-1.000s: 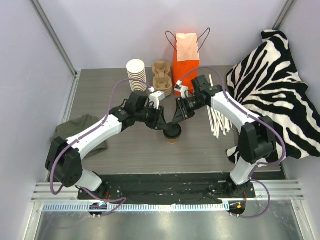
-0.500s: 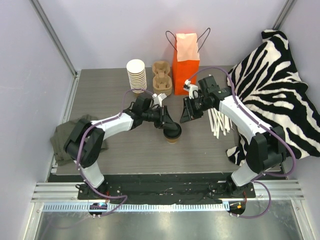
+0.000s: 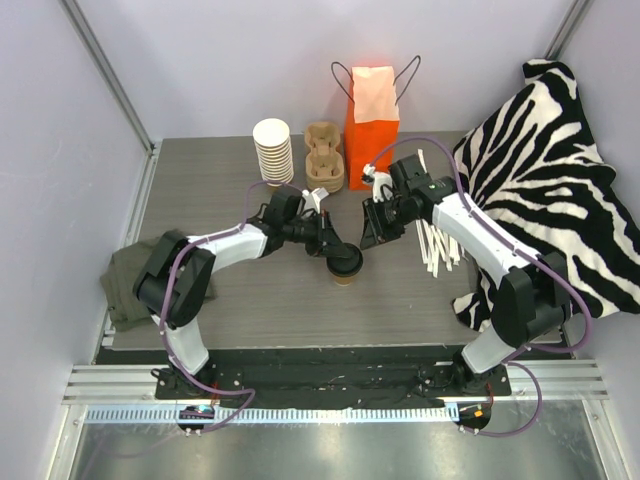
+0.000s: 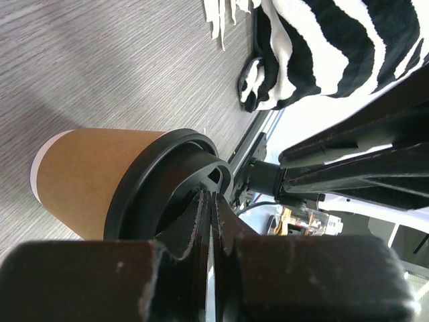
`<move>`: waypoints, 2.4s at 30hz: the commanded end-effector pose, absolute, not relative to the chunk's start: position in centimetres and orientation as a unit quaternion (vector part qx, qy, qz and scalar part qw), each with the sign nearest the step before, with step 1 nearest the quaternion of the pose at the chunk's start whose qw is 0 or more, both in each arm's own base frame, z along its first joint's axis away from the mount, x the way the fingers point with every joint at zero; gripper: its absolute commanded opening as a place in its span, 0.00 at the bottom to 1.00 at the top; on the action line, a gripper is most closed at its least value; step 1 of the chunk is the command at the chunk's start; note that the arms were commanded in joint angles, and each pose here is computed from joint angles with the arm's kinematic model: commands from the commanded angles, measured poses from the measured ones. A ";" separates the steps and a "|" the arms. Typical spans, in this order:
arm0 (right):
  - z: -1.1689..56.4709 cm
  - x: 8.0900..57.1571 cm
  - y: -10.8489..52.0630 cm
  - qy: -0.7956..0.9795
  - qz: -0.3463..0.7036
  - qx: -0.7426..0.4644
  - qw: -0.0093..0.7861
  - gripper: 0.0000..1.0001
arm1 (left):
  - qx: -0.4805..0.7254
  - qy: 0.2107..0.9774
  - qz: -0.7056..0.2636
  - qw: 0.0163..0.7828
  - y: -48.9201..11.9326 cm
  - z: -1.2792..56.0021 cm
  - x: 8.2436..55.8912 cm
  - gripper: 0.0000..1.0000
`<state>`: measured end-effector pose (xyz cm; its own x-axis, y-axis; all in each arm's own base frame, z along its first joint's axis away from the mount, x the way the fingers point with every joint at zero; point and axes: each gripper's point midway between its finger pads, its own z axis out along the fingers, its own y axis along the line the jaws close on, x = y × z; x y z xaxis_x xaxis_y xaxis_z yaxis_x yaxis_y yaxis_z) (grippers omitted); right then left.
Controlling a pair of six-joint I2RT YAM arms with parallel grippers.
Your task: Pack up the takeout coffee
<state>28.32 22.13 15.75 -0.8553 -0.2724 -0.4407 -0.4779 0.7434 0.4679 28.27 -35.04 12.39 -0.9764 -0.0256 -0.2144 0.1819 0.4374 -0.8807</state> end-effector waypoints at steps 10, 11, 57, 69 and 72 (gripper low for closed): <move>16.9 30.1 22.7 0.920 0.235 -0.230 0.214 0.21 | 0.055 0.854 -0.508 0.104 -34.6 11.6 28.9 0.05; 16.4 30.1 22.9 0.920 0.239 -0.232 0.208 0.20 | 0.055 0.855 -0.505 0.104 -34.6 11.4 28.9 0.04; 11.1 28.2 23.4 0.928 0.237 -0.244 0.149 0.17 | 0.049 0.888 -0.448 0.090 -32.9 7.7 29.2 0.00; 15.6 28.6 24.6 0.909 0.275 -0.251 0.186 0.21 | 0.077 0.861 -0.486 0.129 -33.9 12.4 30.0 0.02; 15.6 27.6 24.4 0.909 0.281 -0.250 0.180 0.23 | 0.084 0.849 -0.502 0.143 -34.2 14.4 30.0 0.04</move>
<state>28.01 23.88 12.96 -0.8434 -0.3580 -0.4006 -0.5145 0.7529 0.4103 28.96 -34.50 12.12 -0.9671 0.0281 -0.2529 0.2355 0.4752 -0.8478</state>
